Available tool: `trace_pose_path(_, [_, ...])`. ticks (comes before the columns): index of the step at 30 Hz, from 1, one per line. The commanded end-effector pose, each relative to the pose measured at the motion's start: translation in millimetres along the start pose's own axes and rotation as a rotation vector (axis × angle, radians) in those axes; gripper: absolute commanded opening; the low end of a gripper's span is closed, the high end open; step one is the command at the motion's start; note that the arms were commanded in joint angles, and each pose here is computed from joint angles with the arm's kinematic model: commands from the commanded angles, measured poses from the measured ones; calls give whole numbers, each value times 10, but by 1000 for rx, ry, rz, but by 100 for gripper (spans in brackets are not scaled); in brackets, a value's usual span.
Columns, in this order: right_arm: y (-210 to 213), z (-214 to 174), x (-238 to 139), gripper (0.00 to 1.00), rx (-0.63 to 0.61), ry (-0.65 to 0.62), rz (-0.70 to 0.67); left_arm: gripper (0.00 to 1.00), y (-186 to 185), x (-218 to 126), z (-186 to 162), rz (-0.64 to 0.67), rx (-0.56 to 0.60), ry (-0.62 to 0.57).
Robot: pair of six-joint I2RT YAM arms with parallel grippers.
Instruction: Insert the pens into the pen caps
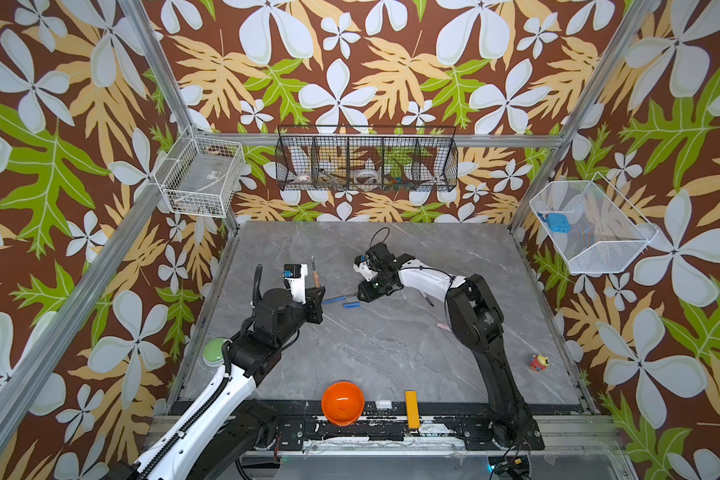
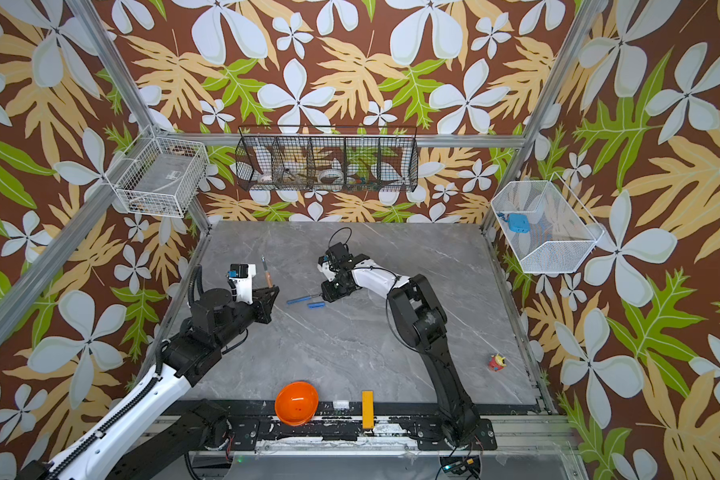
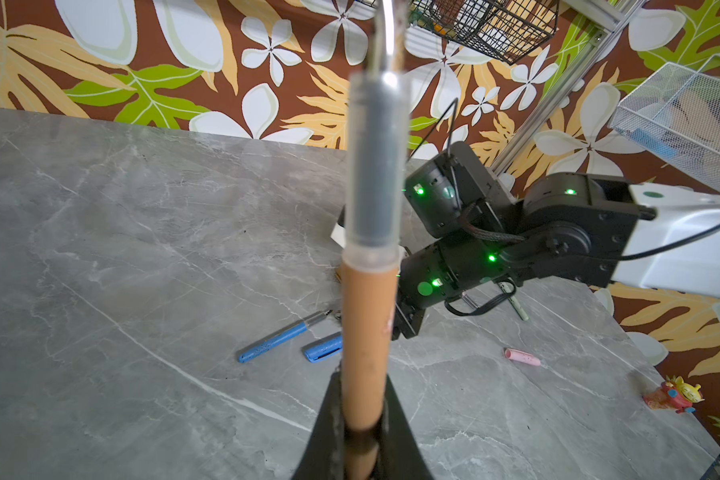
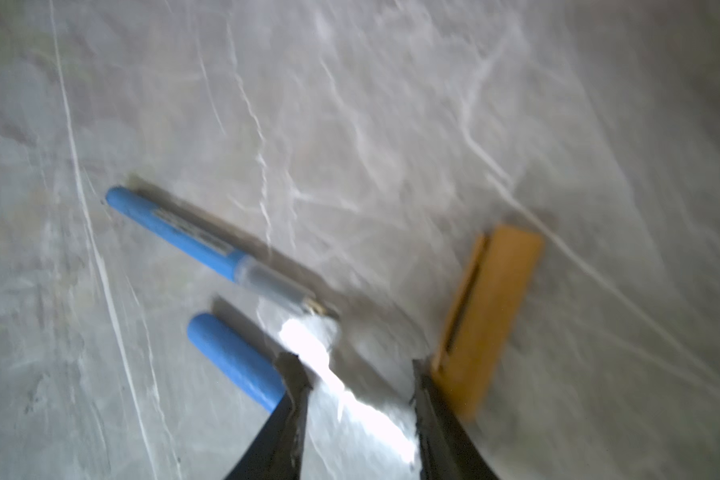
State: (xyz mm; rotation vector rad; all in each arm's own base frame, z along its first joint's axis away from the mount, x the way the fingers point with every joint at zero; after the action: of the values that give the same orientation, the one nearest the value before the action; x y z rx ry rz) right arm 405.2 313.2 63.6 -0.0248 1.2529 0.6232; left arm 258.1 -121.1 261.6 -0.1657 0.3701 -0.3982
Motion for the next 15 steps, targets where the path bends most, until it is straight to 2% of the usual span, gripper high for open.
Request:
trace_pose_path(1, [-169,-35,-89,45,70,-24,-29,0,-8,-3,41,-4,-3,-23])
trace_pose_path(5, [-273,81,-91,46,127,-71,11,0,-14,-2,46,-9,-4,-26])
trace_pose_path(9, [-85,201,-147,45,125,-96,113,0,-19,-16,68,-9,-4,-29])
trace_pose_path(15, [51,246,-359,44,120,-156,153,0,-8,-16,58,-2,0,-25])
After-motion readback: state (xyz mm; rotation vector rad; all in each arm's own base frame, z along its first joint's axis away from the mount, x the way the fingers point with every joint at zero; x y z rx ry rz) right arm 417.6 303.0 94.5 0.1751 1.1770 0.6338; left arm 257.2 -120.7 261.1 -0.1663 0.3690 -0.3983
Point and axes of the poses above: each gripper's point midway between its finger pads, its own x axis out along the fingers, its own y axis along the line the jaws close on, z = x × y, the point moved 4 cm from there along -x, back along the fingers, and after that the axes turned 7 degrees about x, right-handed, at the moved point
